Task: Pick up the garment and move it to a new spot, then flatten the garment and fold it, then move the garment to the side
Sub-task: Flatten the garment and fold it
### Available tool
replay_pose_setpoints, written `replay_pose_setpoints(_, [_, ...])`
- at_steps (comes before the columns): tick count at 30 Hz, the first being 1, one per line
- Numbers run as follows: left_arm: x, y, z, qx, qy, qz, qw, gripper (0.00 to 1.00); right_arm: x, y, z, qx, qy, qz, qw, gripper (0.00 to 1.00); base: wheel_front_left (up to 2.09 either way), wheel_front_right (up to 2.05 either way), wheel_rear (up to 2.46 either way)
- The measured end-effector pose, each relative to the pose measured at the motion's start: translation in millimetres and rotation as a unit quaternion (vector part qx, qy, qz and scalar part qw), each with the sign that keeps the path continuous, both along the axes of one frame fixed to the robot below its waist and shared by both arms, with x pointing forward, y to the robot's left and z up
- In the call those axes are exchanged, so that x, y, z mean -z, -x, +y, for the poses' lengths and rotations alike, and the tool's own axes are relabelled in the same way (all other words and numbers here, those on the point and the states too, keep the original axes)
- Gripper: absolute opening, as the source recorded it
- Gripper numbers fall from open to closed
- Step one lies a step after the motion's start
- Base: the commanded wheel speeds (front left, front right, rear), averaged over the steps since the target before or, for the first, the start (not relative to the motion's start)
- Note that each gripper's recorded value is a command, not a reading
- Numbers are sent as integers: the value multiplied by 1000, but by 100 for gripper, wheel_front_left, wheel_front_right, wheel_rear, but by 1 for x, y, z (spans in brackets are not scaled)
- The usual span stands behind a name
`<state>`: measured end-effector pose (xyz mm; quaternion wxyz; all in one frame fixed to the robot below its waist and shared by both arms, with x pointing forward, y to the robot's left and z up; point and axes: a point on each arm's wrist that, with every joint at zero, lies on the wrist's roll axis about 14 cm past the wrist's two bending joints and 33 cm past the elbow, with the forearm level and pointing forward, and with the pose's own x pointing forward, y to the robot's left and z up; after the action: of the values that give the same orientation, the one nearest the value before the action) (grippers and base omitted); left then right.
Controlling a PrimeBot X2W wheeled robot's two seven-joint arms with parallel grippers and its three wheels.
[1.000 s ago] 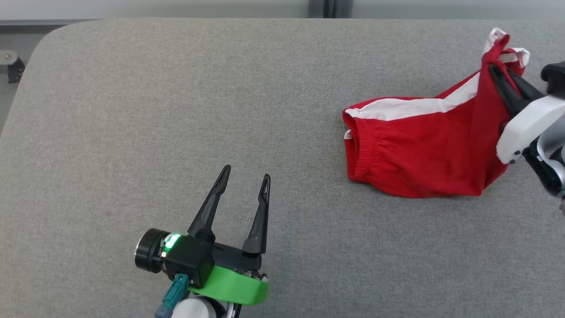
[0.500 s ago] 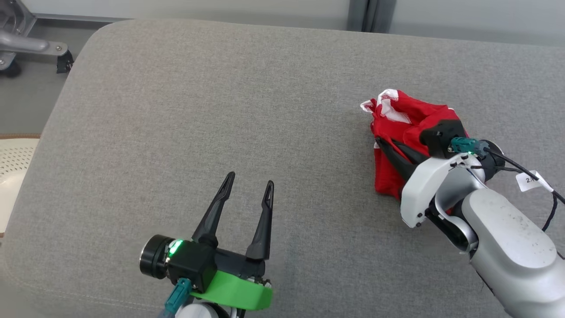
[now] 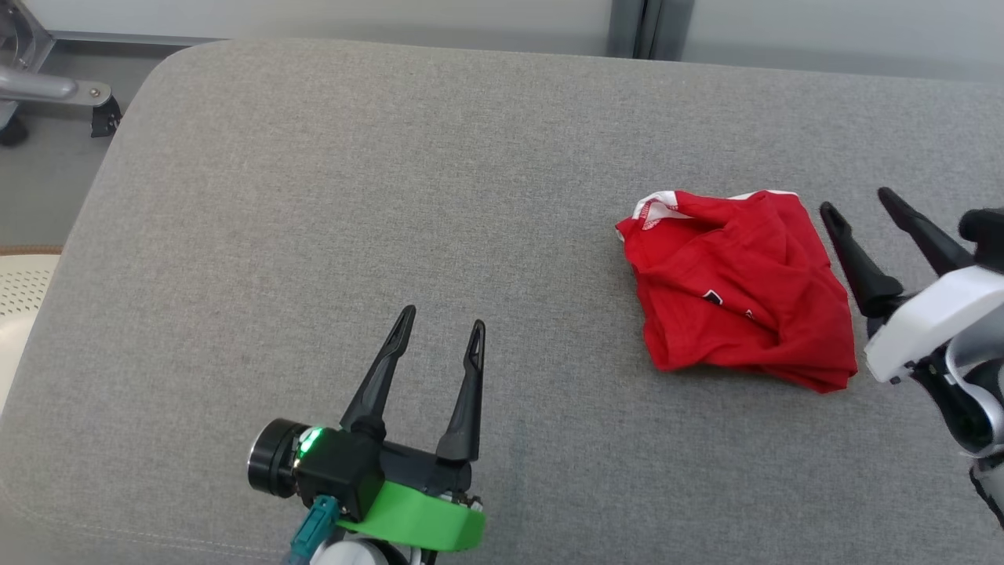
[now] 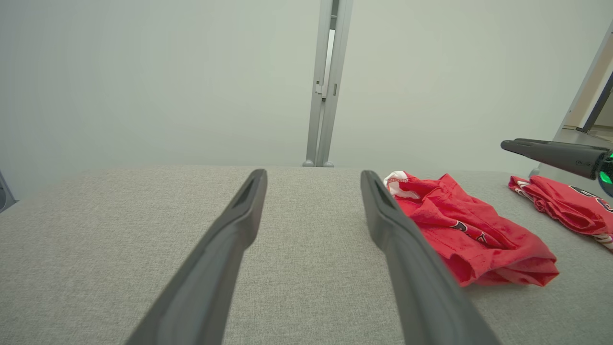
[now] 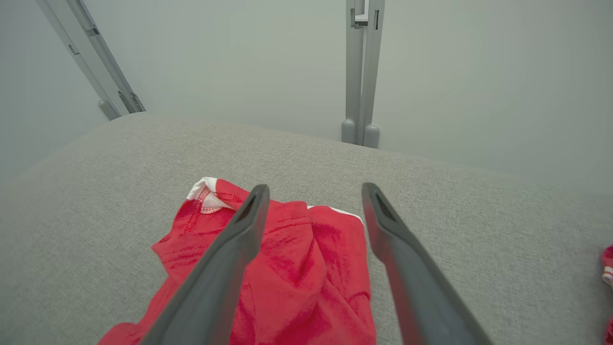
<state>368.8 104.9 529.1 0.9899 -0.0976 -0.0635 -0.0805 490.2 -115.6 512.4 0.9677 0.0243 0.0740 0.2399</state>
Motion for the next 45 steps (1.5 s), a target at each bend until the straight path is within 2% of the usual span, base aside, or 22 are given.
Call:
replay_pose_setpoints(2, [0,0,0,0,0,1,1000,100,6,2,-16,17,7,14,1000,100,0,0,0])
replay_pose_setpoints(5, [4,0,-1,2,1,6,1000,100,13,5,-19,16,14,27,999,100,0,0,0])
replay_pose_setpoints(13, [11,-1,-5,10,1,18,1000,100,31,11,28,-58,26,61,996,100,0,0,0])
replay_pose_setpoints(22, [15,1,5,-9,7,28,1000,100,72,2,43,-97,101,106,985,100,0,0,0])
replay_pose_setpoints(23, [16,2,6,-11,7,29,999,100,75,2,45,-100,103,110,983,94,0,0,0])
replay_pose_setpoints(24, [16,2,7,-12,7,30,999,100,77,1,46,-103,104,112,983,62,0,0,0])
replay_pose_setpoints(25, [17,2,7,-14,7,31,999,100,80,1,48,-106,107,115,982,43,0,0,0])
replay_pose_setpoints(26, [17,2,8,-15,8,32,999,100,81,0,48,-107,108,115,982,18,0,0,0])
replay_pose_setpoints(27, [18,2,9,-17,9,33,999,100,82,-1,49,-109,108,115,981,0,0,0,0])
replay_pose_setpoints(31, [17,0,11,-21,8,31,999,100,79,-2,52,-115,105,102,983,0,0,0,0])
replay_pose_setpoints(37, [14,-2,9,-17,6,25,1000,100,53,1,55,-123,84,52,987,0,0,0,0])
replay_pose_setpoints(45, [12,-7,-2,4,3,18,1000,100,38,43,71,-169,64,21,983,0,0,0,0])
